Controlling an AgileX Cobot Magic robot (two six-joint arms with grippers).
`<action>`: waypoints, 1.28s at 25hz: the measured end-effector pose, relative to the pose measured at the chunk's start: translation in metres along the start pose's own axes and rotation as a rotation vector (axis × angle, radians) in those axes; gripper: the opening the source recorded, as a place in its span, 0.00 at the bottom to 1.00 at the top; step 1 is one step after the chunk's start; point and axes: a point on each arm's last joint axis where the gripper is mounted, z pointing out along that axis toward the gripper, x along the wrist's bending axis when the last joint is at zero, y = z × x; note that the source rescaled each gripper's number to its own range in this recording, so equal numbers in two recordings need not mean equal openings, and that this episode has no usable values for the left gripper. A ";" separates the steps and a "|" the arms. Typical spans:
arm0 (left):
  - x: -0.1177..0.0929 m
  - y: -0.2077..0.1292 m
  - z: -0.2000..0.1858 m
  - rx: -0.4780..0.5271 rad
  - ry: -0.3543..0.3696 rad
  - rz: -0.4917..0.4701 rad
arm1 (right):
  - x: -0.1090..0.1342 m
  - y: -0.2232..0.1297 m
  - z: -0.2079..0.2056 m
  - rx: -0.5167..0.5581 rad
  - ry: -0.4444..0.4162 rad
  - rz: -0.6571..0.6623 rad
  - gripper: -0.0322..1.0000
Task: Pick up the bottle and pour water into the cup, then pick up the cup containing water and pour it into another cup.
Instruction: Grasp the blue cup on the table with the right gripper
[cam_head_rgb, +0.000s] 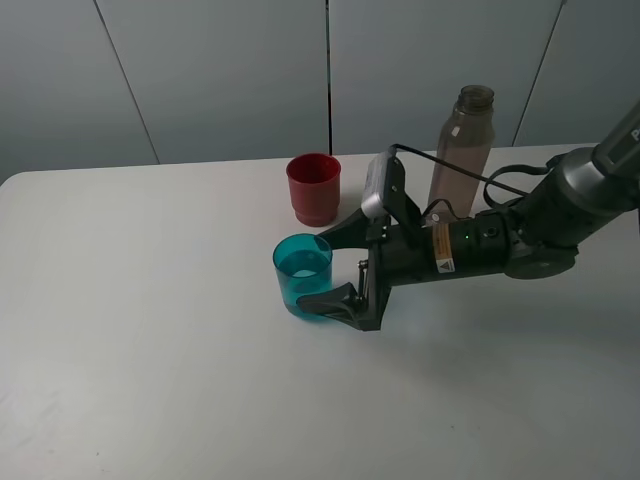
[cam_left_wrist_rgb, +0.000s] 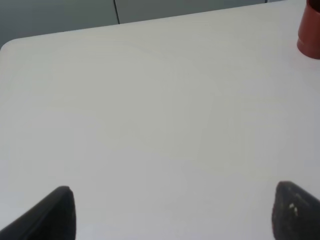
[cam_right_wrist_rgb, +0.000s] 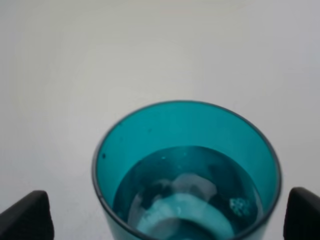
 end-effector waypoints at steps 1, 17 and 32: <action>0.000 0.000 0.000 0.000 0.000 0.000 | 0.001 0.000 0.001 0.000 0.003 -0.002 1.00; 0.000 0.000 0.000 0.000 0.000 0.000 | -0.010 -0.006 0.014 0.034 -0.009 0.026 1.00; 0.000 0.000 0.000 0.000 0.000 0.000 | -0.018 -0.006 0.019 0.030 -0.029 0.058 1.00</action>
